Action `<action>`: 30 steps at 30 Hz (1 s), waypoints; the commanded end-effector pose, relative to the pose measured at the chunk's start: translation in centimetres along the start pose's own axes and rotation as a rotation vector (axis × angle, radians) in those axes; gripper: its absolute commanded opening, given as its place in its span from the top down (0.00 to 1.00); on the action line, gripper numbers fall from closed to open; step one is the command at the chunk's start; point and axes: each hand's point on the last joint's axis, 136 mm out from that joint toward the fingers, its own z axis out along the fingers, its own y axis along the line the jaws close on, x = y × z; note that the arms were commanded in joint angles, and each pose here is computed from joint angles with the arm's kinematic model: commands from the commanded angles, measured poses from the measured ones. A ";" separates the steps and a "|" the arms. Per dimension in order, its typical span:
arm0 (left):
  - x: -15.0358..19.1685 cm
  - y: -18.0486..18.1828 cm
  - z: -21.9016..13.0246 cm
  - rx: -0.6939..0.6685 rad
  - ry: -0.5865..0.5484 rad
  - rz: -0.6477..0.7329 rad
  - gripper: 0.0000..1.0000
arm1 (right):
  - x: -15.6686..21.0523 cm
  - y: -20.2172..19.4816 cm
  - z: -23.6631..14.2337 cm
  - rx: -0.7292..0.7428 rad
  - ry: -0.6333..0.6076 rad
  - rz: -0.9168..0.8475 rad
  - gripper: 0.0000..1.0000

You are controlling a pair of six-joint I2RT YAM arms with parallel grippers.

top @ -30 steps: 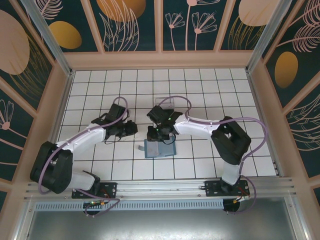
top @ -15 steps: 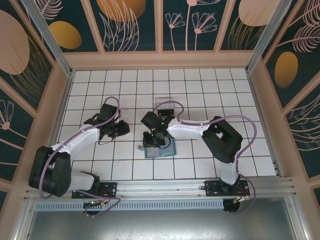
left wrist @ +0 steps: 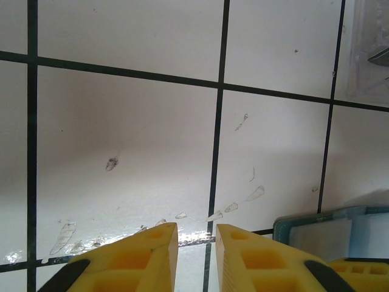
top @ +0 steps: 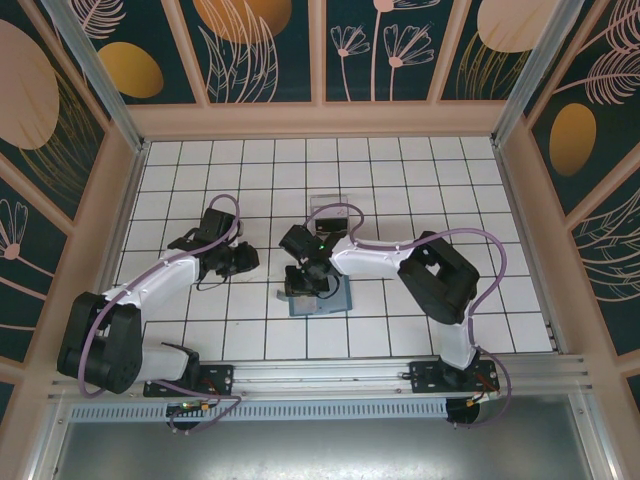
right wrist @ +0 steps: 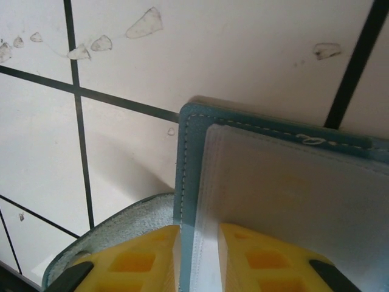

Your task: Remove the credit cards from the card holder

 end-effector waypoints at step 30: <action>0.1 -1.1 -0.1 0.068 0.014 0.027 0.76 | -0.2 -4.1 -2.0 0.454 -0.057 -0.059 0.58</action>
